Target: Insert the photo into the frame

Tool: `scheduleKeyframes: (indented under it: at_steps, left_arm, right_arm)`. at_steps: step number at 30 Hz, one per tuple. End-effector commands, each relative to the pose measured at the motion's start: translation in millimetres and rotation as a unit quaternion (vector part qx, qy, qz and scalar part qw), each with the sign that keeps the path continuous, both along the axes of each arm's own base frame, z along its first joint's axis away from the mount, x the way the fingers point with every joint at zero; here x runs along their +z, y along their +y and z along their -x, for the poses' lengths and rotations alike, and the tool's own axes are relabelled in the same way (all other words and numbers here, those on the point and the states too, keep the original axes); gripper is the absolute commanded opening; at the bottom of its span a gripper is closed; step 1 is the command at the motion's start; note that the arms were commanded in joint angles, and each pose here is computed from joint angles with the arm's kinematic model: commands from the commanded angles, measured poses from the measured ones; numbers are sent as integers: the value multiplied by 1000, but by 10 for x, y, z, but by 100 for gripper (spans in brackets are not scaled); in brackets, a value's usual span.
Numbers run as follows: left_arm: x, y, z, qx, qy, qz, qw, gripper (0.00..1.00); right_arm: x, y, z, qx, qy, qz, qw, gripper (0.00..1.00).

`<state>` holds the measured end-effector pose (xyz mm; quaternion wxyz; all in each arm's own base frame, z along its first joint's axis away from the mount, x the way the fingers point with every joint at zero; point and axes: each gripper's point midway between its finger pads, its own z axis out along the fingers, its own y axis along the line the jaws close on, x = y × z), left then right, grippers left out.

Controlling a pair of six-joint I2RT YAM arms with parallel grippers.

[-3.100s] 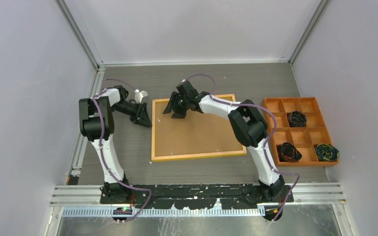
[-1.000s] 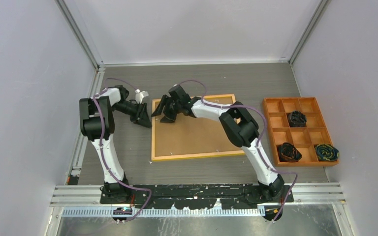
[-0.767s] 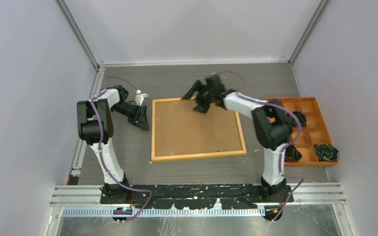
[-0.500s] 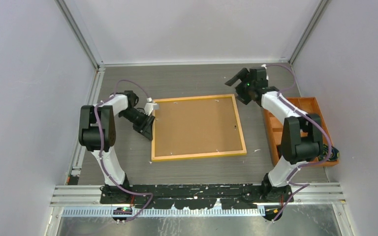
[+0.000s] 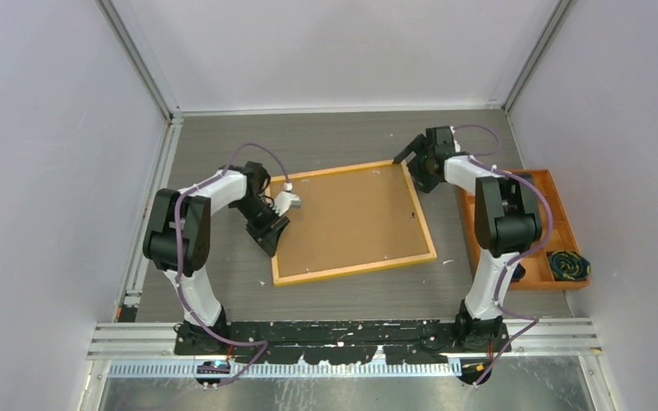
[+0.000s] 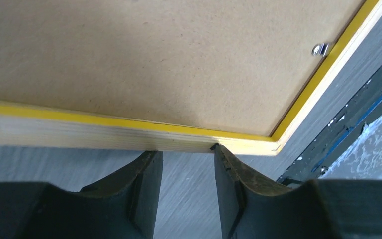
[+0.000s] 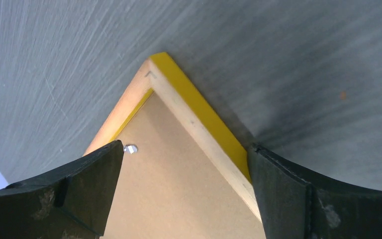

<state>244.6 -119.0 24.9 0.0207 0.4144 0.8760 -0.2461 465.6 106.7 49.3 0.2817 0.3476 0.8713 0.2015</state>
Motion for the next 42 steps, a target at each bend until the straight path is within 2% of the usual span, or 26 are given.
scheduleKeyframes:
  at_steps: [1, 5, 8, 10, 12, 13, 18, 22, 25, 28, 32, 36, 42]
  left_arm:
    - [-117, -307, 25, -59, -21, -6, 998, 44]
    - [-146, -714, 214, -93, 6, 8, 996, 45]
    - [-48, -1131, 490, -131, 32, 35, 990, 48]
    - [35, -1340, 743, -165, 53, 50, 984, 53]
    - [97, -1432, 935, -191, 68, 56, 978, 58]
    - [139, -1431, 981, -195, 77, 61, 976, 65]
    - [409, -1148, 1040, -194, 104, 71, 973, 82]
    - [825, -827, 775, -161, 89, 105, 977, 84]
    - [1039, -454, 295, -98, 38, 120, 987, 82]
    - [1026, -37, -259, -9, -3, 105, 994, 75]
    - [769, 441, -866, 117, -14, 83, 990, 62]
    - [453, 638, -1114, 175, -5, 72, 982, 56]
    - [72, 681, -1143, 189, -10, 48, 981, 47]
  right_arm:
    - [-88, 618, -111, 59, 14, -32, 998, 99]
    - [2, 1319, -378, 119, 3, -46, 992, 99]
    - [61, 1880, -508, 173, -2, -53, 983, 99]
    - [103, 2088, -565, 198, -5, -42, 979, 100]
    - [207, 2064, -667, 194, -17, -29, 980, 100]
    - [299, 1996, -729, 189, -29, -22, 981, 100]
    - [1004, 1421, -985, 152, -104, -2, 983, 100]
    - [1400, 1095, -880, 137, -125, 2, 983, 100]
    - [1458, 1063, -615, 137, -121, -2, 983, 100]
    - [1291, 1051, -280, 126, -100, -21, 987, 100]
    - [1038, 897, 214, 96, -63, -17, 993, 100]
    - [877, 632, 726, 63, -38, 0, 997, 100]
    - [589, 465, 1285, 52, -8, -6, 999, 100]
